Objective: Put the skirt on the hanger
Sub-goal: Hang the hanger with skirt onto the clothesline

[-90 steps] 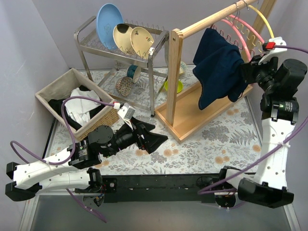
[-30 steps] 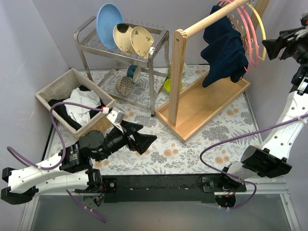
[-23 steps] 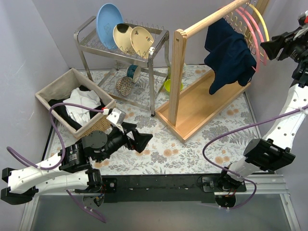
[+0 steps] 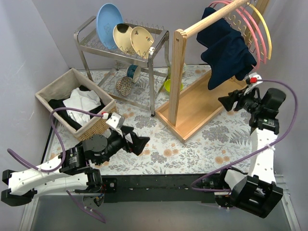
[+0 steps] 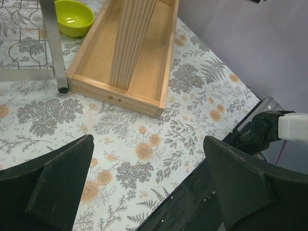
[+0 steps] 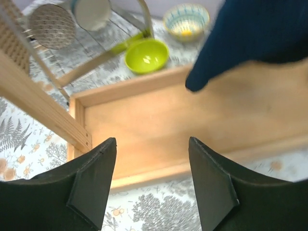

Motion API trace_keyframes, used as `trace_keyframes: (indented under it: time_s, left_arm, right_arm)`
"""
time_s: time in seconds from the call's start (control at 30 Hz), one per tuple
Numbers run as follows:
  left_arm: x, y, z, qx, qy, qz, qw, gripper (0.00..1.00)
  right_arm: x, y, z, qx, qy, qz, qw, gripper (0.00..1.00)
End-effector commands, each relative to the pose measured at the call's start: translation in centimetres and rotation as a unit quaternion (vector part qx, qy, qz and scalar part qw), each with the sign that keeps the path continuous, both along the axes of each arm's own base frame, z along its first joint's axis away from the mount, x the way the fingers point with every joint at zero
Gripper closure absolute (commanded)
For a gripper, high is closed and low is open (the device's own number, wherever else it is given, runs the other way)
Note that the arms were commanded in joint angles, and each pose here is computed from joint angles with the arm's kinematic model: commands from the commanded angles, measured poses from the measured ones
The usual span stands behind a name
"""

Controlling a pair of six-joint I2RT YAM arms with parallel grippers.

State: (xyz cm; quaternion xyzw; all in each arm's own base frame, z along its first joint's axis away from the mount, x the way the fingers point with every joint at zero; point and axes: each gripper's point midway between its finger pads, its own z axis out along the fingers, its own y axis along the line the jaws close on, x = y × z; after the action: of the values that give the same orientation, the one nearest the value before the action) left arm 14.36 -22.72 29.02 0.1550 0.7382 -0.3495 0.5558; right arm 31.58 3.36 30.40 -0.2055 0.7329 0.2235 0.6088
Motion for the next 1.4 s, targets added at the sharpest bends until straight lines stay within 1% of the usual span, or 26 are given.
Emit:
trace_keyframes:
  time_s: [0.0,0.07,0.1,0.17,0.2,0.23,0.3,0.33,0.4,0.43,0.5,0.53,0.57,0.63,0.73,0.77,0.83,0.87,1.0,1.1,1.23,1.27,1.3,1.37]
  left_arm:
    - [-0.1,-0.3,0.0,-0.007,0.003,-0.004,1.000,0.02]
    - [-0.1,-0.2,0.1,-0.011,0.003,-0.003,1.000,0.02]
    - [-0.1,-0.2,-0.1,-0.011,0.005,-0.003,1.000,0.02]
    - [-0.1,-0.1,-0.2,-0.012,0.005,-0.002,1.000,0.02]
    - [-0.1,-0.1,-0.3,-0.011,0.005,-0.001,1.000,0.02]
    - [-0.1,-0.1,-0.4,-0.009,0.005,0.000,1.000,0.02]
    - [0.0,-0.1,-0.5,-0.007,0.006,0.001,1.000,0.02]
    - [0.0,-0.1,-0.5,-0.007,0.005,0.001,1.000,0.02]
    - [0.1,-0.2,-0.6,-0.003,0.005,0.001,1.000,0.02]
    - [0.1,-0.3,-0.6,-0.001,0.004,0.001,1.000,0.02]
    - [0.1,-0.5,-0.6,0.000,0.005,-0.001,1.000,0.02]
    - [0.1,-0.6,-0.6,-0.001,0.006,-0.002,1.000,0.02]
    - [0.0,-0.7,-0.6,0.000,0.005,-0.005,1.000,0.02]
    - [0.0,-0.9,-0.7,0.001,0.007,-0.006,1.000,0.02]
    - [-0.1,-1.1,-0.7,-0.002,0.009,-0.009,1.000,0.02]
    - [-0.1,-1.0,-0.8,-0.002,0.010,-0.009,1.000,0.02]
    - [-0.1,-1.0,-0.8,-0.004,0.012,-0.009,1.000,0.02]
    - [-0.1,-1.0,-0.8,-0.006,0.012,-0.009,1.000,0.02]
    - [0.0,-0.9,-1.0,-0.003,0.011,-0.007,1.000,0.02]
    - [0.0,-1.0,-1.1,0.003,0.011,-0.006,1.000,0.02]
    - [0.0,-0.9,-1.1,0.004,0.011,-0.006,1.000,0.02]
    - [0.0,-0.8,-1.2,0.004,0.011,-0.005,1.000,0.02]
    - [-0.1,-0.7,-1.0,-0.001,0.011,-0.005,1.000,0.02]
    - [-0.1,-0.7,-1.1,-0.001,0.012,-0.005,1.000,0.02]
  right_arm:
    - [3.2,-1.8,2.0,0.036,-0.100,-0.081,0.991,0.31]
    - [4.6,-2.8,1.2,0.046,-0.097,-0.106,0.989,0.30]
    - [4.9,-2.8,1.6,0.049,-0.116,-0.103,0.987,0.29]
    - [5.1,-2.5,1.4,0.059,-0.121,-0.093,0.986,0.28]
    - [5.0,-2.3,2.6,0.058,-0.154,-0.087,0.982,0.28]
    - [5.0,-2.2,2.5,0.074,-0.151,-0.088,0.982,0.28]
    - [5.0,-2.2,3.4,0.081,-0.169,-0.086,0.979,0.28]
    - [5.5,-2.7,4.1,0.083,-0.173,-0.104,0.976,0.28]
    - [6.4,-3.5,4.5,0.083,-0.170,-0.130,0.973,0.28]
    - [7.1,-4.0,4.1,0.088,-0.158,-0.143,0.973,0.29]
    - [7.9,-5.1,4.9,0.101,-0.157,-0.173,0.967,0.32]
    - [8.7,-5.6,4.5,0.107,-0.150,-0.186,0.965,0.32]
    - [9.0,-5.7,5.2,0.115,-0.159,-0.187,0.963,0.34]
    - [10.3,-6.2,4.7,0.125,-0.144,-0.198,0.961,0.38]
    - [10.9,-6.2,5.8,0.133,-0.158,-0.195,0.959,0.58]
    - [10.9,-6.4,6.2,0.132,-0.165,-0.198,0.957,0.71]
    - [10.5,-6.4,7.1,0.127,-0.182,-0.200,0.954,0.86]
    - [10.2,-6.5,7.5,0.123,-0.190,-0.204,0.952,0.98]
    - [8.5,-6.7,9.8,0.096,-0.234,-0.213,0.944,0.99]
    - [8.2,-7.0,12.1,0.076,-0.239,-0.225,0.942,0.99]
    - [8.2,-8.4,15.4,0.006,-0.248,-0.252,0.935,0.99]
    - [7.8,-8.6,16.5,-0.041,-0.255,-0.252,0.933,0.99]
    - [7.6,-8.7,16.9,-0.070,-0.257,-0.251,0.931,0.99]
    - [7.3,-9.8,17.7,-0.116,-0.264,-0.273,0.918,0.99]
